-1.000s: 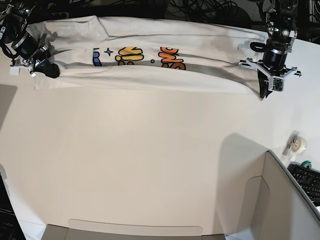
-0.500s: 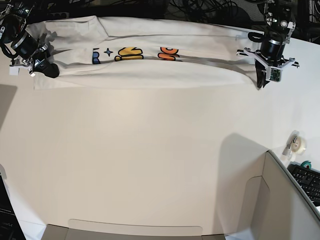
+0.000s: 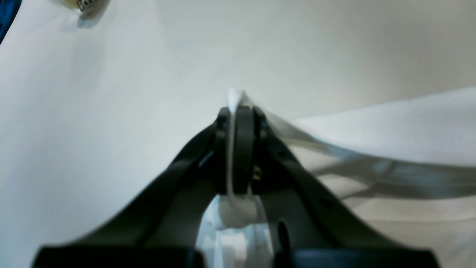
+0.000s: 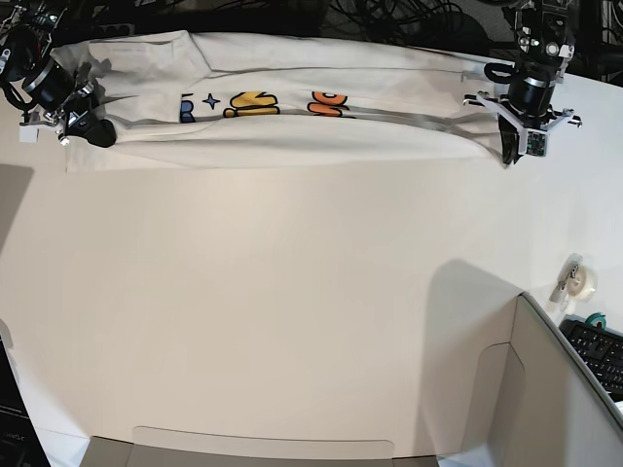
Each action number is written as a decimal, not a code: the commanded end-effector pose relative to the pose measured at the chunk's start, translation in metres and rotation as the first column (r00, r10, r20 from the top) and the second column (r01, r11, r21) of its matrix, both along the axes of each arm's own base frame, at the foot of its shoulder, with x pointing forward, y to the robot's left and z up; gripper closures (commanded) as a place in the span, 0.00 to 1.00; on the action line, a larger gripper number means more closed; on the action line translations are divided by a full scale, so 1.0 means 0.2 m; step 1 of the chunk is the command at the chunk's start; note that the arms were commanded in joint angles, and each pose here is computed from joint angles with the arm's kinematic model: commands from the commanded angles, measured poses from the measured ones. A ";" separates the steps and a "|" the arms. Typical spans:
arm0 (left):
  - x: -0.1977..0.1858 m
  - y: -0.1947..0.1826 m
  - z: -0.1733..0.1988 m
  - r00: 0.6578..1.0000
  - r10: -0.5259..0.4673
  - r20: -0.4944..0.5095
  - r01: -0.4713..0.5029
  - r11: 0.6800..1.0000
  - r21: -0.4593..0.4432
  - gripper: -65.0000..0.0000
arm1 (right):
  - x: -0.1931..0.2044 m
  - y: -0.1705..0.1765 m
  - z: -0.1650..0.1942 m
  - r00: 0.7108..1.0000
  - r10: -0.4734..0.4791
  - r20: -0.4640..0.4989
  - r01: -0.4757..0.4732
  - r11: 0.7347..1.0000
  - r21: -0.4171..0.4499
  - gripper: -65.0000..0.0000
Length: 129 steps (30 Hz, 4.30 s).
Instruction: Layout the t-shirt on the table in an organized manner, then fold the t-shirt properly
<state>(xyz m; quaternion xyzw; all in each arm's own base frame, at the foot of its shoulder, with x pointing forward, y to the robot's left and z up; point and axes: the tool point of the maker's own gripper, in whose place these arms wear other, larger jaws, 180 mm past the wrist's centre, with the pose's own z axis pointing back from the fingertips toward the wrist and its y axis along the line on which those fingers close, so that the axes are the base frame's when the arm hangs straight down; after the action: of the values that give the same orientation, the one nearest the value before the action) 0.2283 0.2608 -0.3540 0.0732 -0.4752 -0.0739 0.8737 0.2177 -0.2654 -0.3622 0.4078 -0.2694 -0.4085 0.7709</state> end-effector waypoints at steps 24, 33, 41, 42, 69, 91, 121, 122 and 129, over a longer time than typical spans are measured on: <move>0.08 0.01 0.03 0.999 0.044 -0.018 -0.044 0.999 -0.004 0.82 | 0.02 -0.05 0.07 0.999 0.014 0.033 -0.013 0.999 -0.034 0.71; 0.09 -0.03 0.07 0.999 0.039 0.008 -0.039 0.999 -0.018 0.82 | 0.05 -0.09 0.10 0.999 0.019 0.045 -0.016 0.998 -0.065 0.70; 0.09 -0.03 0.07 0.999 0.039 0.008 -0.039 0.999 -0.018 0.82 | 0.09 -0.13 0.16 0.997 0.028 0.069 -0.022 0.995 -0.095 0.70; 0.09 -0.03 0.07 0.999 0.039 0.008 -0.039 0.999 -0.018 0.82 | 0.09 -0.14 0.16 0.997 0.029 0.070 -0.022 0.995 -0.100 0.70; 0.00 0.26 0.23 0.931 0.365 -0.002 -0.353 0.899 -0.261 0.80 | -0.03 -0.50 0.32 0.986 -0.126 0.112 0.147 0.967 -0.207 0.70; 0.43 -0.02 0.08 0.889 0.041 -0.456 -0.274 0.847 -0.456 1.00 | 0.02 -0.19 0.40 0.983 0.006 0.181 0.036 0.973 -0.228 0.70; 0.09 -0.22 0.03 0.832 -0.080 -0.550 0.047 0.996 -0.074 1.00 | 0.03 -0.18 0.39 0.984 0.005 0.180 0.034 0.976 -0.215 0.70; 0.10 -0.21 0.04 0.833 -0.076 -0.548 0.046 0.997 -0.068 1.00 | 0.03 -0.18 0.39 0.984 0.005 0.180 0.034 0.976 -0.215 0.70; 0.22 -0.01 0.05 0.867 0.055 -0.495 -0.009 0.996 0.094 1.00 | 0.03 -0.13 0.37 0.984 0.015 0.177 0.020 0.981 -0.192 0.70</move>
<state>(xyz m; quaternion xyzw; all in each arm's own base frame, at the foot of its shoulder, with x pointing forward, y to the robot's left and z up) 0.2671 0.2557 -0.3527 0.0875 -0.2169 -0.0920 0.9679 0.2203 -0.2904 -0.3006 0.3601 -0.3639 -0.3579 0.7809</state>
